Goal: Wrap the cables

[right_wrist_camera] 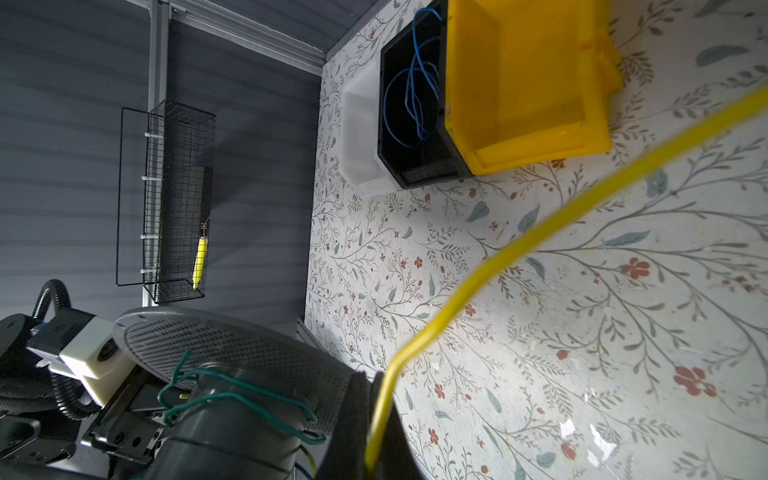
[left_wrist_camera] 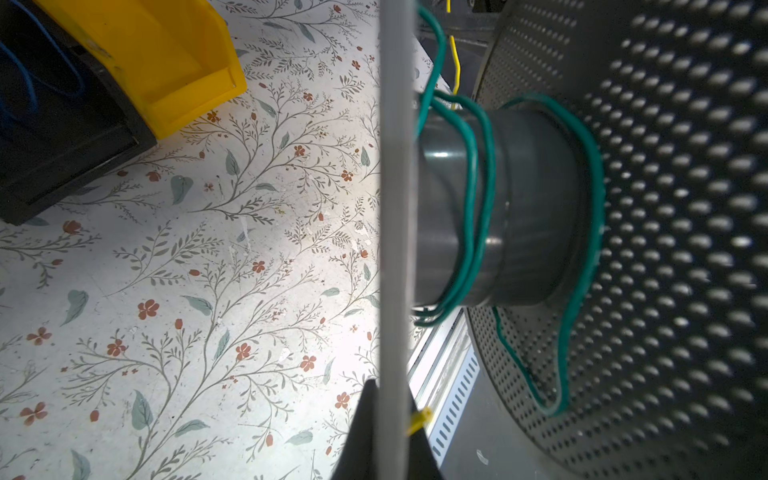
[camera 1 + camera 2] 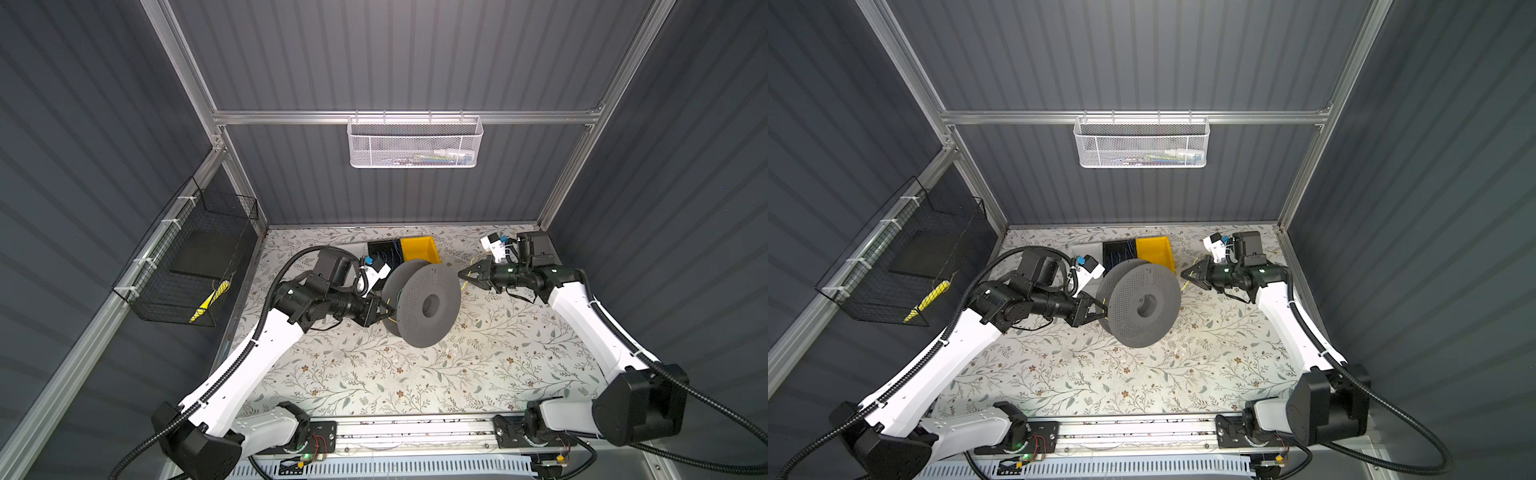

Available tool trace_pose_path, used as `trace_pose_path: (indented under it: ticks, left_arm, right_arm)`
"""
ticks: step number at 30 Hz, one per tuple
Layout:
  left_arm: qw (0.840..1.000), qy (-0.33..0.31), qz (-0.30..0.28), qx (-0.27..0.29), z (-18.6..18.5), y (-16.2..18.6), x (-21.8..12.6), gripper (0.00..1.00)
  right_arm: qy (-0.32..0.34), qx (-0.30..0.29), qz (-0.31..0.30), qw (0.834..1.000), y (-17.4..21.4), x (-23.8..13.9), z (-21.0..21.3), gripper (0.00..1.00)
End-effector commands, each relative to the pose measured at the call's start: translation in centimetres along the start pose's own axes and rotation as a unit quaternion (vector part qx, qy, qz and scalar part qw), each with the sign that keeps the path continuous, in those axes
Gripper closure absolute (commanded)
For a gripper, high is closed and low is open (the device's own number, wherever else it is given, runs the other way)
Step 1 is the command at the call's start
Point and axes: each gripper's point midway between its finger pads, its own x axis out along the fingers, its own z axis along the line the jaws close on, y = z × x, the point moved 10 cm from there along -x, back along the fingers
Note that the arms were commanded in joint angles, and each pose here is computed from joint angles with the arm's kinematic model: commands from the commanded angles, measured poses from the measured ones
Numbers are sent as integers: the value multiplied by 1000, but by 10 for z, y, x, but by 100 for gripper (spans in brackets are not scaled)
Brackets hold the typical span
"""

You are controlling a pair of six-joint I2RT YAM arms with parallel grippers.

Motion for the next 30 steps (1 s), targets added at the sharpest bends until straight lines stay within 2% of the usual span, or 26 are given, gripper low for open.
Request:
trace_pose_path:
  ticks: [1,6,11,15,17,20,22,27,30]
  left_arm:
    - [999,30,42,2,-10,8,-8,100]
    - [995,18,95,21,-12,11,8,100]
    - [985,-37,160,58,-17,15,33,100]
    - [978,-105,165,66,-6,15,34,100]
    - [977,-128,150,76,-8,5,27,100]
    - [970,-161,162,79,-5,2,28,100]
    - [971,-160,156,82,-7,-1,28,100]
    - [977,-145,131,84,-15,-6,20,100]
    - [981,-126,129,75,-22,-5,13,100]
  right_arm:
    - [-3,-54,-47,997,-26,-12,16,100]
    - [-14,-80,-45,996,-40,-10,36,100]
    - [-26,-107,-35,993,-47,-1,54,100]
    - [-35,-137,-34,989,-46,-3,69,100]
    - [-31,-161,-31,986,-40,-4,75,100]
    - [-30,-202,-23,979,-29,-3,85,100]
    - [-36,-214,-16,976,-23,0,87,99]
    - [-3,-170,2,985,-16,15,60,89]
    - [0,-144,7,990,-12,22,42,75]
